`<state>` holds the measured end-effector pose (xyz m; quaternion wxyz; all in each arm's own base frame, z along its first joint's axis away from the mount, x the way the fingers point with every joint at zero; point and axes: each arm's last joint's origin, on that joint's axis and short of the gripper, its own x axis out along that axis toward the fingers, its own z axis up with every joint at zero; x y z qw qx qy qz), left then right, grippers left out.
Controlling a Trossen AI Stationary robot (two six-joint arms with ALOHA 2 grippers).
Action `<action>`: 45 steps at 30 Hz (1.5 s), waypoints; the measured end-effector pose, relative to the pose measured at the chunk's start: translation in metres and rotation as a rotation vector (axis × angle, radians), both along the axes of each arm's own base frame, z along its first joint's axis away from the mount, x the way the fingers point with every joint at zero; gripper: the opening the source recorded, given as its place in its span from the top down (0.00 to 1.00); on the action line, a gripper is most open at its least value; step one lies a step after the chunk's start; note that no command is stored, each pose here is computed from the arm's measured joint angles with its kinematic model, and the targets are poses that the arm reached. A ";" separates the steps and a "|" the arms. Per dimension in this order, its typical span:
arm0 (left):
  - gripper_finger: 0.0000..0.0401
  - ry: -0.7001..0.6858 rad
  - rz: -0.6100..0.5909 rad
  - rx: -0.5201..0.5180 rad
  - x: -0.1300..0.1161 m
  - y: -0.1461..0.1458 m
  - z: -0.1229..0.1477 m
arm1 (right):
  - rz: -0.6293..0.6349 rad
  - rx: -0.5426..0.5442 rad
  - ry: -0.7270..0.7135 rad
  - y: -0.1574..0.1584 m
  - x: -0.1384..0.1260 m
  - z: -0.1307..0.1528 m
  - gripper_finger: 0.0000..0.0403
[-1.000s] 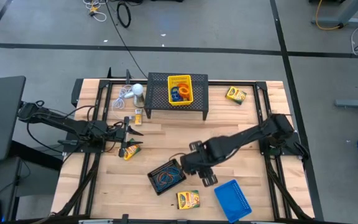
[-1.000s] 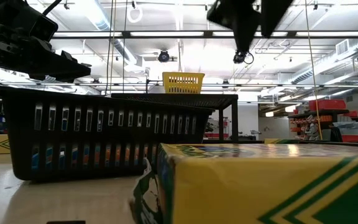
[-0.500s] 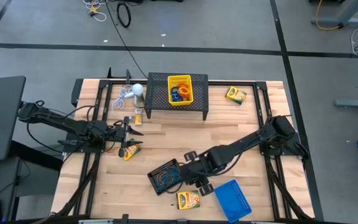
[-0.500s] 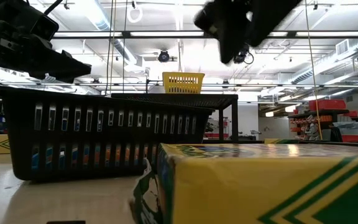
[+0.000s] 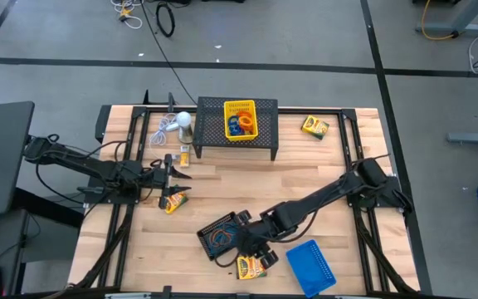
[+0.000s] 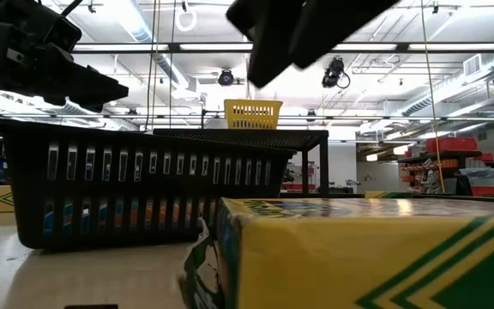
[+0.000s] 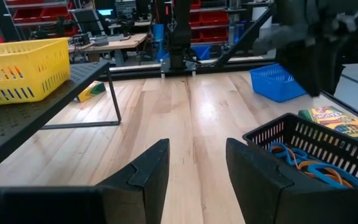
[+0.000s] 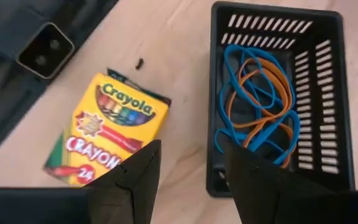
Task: Pick & Place Office Desk Supplies
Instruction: Put the black basket on the shelf
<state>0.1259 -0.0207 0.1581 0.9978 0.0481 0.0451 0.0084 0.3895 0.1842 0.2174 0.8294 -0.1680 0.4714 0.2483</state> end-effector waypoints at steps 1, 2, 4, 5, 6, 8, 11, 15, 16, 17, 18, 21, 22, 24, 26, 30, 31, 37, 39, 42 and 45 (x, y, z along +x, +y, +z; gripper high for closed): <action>0.59 -0.001 0.000 -0.001 0.000 0.000 0.000 | 0.010 -0.009 -0.001 -0.002 0.002 -0.003 0.55; 0.59 0.000 0.000 -0.002 0.000 0.000 0.000 | 0.015 -0.018 0.006 -0.003 0.003 -0.006 0.55; 0.59 -0.001 0.000 -0.002 0.000 0.000 0.000 | 0.023 -0.030 0.013 -0.006 0.006 -0.010 0.55; 0.59 0.000 0.000 -0.002 0.000 0.000 0.000 | 0.028 -0.033 0.014 -0.006 0.006 -0.012 0.55; 0.59 -0.001 0.000 -0.003 0.000 0.000 0.000 | 0.036 -0.041 0.016 -0.006 0.007 -0.014 0.55; 0.59 -0.001 0.000 -0.003 0.000 0.000 0.000 | 0.047 -0.053 0.019 -0.007 0.010 -0.021 0.55; 0.59 -0.003 0.000 -0.003 0.000 0.000 0.000 | 0.056 -0.093 0.029 -0.006 0.011 -0.030 0.55; 0.59 -0.002 0.000 -0.002 0.000 0.000 0.000 | 0.055 -0.159 0.041 -0.009 0.013 -0.039 0.55; 0.59 -0.002 0.000 -0.002 0.000 0.000 0.000 | 0.051 -0.180 0.043 -0.010 0.012 -0.040 0.55; 0.59 -0.003 0.000 -0.002 0.000 0.000 0.000 | 0.044 -0.196 0.038 -0.011 0.013 -0.040 0.55; 0.59 -0.003 0.000 -0.002 0.000 0.000 0.000 | 0.038 -0.209 0.033 -0.012 0.013 -0.040 0.56; 0.59 -0.003 0.000 -0.002 0.000 0.000 0.000 | 0.027 -0.259 0.048 -0.014 0.012 -0.043 0.61; 0.59 -0.003 0.000 -0.002 0.000 0.000 0.000 | 0.028 -0.269 0.053 -0.014 0.011 -0.043 0.63; 0.59 -0.003 0.000 -0.002 0.000 0.000 0.000 | 0.026 -0.290 0.056 -0.015 0.011 -0.043 0.68; 0.59 -0.004 0.000 -0.002 0.000 0.000 0.000 | 0.012 -0.328 0.057 -0.016 0.010 -0.044 0.72; 0.59 -0.003 0.000 -0.002 0.000 0.000 0.000 | -0.023 -0.423 0.059 -0.020 0.008 -0.044 0.79; 0.59 -0.004 0.000 -0.002 0.000 0.000 0.000 | -0.031 -0.443 0.062 -0.022 0.008 -0.044 0.80; 0.59 -0.003 0.000 -0.002 0.000 0.000 0.000 | -0.125 -0.546 0.108 -0.039 0.006 -0.045 0.81; 0.59 -0.003 0.000 -0.002 0.000 0.000 0.000 | -0.144 -0.593 0.137 -0.044 0.003 -0.046 0.81; 0.59 -0.003 0.000 -0.002 0.000 0.000 0.000 | -0.183 -0.650 0.164 -0.051 0.001 -0.046 0.81; 0.59 -0.003 -0.001 -0.002 0.000 0.000 0.000 | -0.223 -0.700 0.176 -0.056 -0.001 -0.045 0.81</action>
